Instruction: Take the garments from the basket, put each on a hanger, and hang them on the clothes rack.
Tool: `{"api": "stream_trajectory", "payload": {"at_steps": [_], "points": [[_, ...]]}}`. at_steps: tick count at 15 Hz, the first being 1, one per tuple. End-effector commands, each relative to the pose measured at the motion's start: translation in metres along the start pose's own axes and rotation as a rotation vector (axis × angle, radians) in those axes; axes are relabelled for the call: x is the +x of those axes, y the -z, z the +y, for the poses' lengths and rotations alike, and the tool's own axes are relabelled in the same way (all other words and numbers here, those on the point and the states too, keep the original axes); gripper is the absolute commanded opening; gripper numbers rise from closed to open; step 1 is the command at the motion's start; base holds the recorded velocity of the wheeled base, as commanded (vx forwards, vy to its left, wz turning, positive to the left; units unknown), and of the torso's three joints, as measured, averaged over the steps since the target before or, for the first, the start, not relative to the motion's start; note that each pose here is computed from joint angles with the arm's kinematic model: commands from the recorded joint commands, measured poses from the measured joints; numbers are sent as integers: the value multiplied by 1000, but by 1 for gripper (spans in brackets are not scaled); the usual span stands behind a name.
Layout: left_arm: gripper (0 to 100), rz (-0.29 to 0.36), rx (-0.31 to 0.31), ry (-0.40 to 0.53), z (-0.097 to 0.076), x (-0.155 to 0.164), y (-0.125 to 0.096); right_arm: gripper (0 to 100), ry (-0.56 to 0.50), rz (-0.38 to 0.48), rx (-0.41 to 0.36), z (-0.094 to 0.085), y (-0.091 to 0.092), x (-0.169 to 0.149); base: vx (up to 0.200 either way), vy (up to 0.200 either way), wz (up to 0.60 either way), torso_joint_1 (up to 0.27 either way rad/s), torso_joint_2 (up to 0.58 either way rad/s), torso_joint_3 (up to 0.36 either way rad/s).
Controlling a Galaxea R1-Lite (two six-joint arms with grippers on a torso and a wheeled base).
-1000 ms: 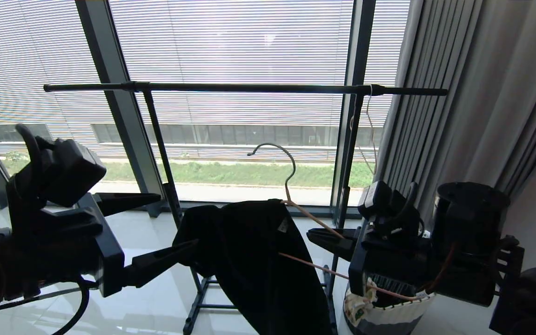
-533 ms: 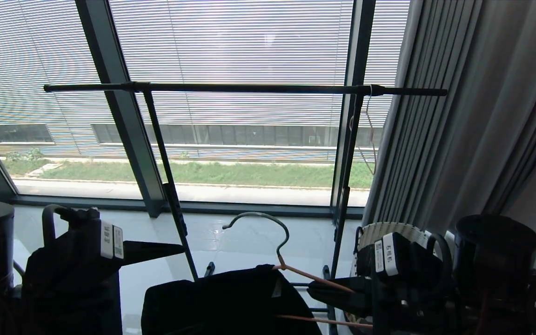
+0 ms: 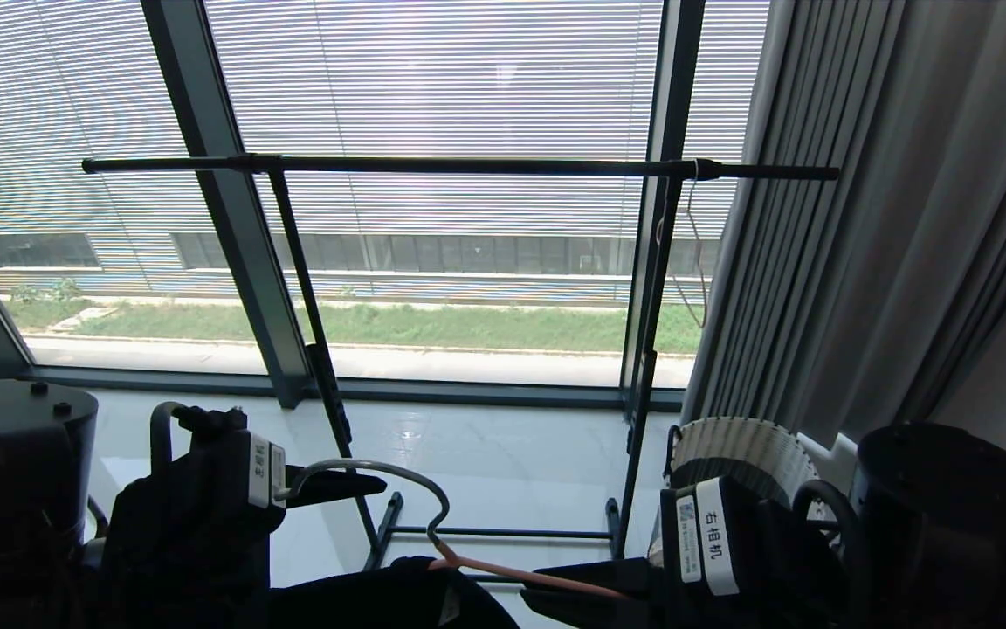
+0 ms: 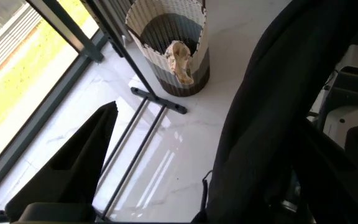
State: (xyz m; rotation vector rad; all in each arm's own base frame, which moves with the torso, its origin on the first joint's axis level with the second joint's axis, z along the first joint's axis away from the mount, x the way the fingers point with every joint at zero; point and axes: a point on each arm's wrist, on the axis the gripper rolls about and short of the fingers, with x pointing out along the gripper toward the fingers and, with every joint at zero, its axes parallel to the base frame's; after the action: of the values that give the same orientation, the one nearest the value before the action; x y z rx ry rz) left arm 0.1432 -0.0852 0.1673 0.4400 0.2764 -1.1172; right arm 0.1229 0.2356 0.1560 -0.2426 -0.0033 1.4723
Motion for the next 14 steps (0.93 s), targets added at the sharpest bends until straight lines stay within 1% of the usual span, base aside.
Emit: {"api": "stream_trajectory", "payload": {"at_steps": [1,3,9,10,11,12,13,14], "points": [[0,4,-1,4,0,1,0,0,-6,-12,-5,1,-3,2,0,0,0,0,0,0],[0,4,-1,-2,0,1,0,0,-6,-12,-5,1,-3,2,0,0,0,0,0,0],[0,8,-11,-6,0,0,1,0,38,1,-5,1,-2,2,0,0,0,0,0,0],[0,7,-12,-8,0,-1,2,100,54,0,-7,0,-3,1,0,0,0,0,0,0],[0,17,-18,-18,-1,-1,4,100,97,8,-6,-3,-3,0,0,0,0,0,0,0],[0,43,-29,-52,-1,-3,9,100,152,22,-2,-8,-1,-2,0,0,0,0,0,0],[0,70,-42,-87,-1,-5,14,100,180,23,-2,-11,-2,-4,0,0,0,0,0,0],[0,97,-70,-144,2,-10,20,100,203,25,-2,-15,-1,-8,0,0,0,0,0,0]]}}
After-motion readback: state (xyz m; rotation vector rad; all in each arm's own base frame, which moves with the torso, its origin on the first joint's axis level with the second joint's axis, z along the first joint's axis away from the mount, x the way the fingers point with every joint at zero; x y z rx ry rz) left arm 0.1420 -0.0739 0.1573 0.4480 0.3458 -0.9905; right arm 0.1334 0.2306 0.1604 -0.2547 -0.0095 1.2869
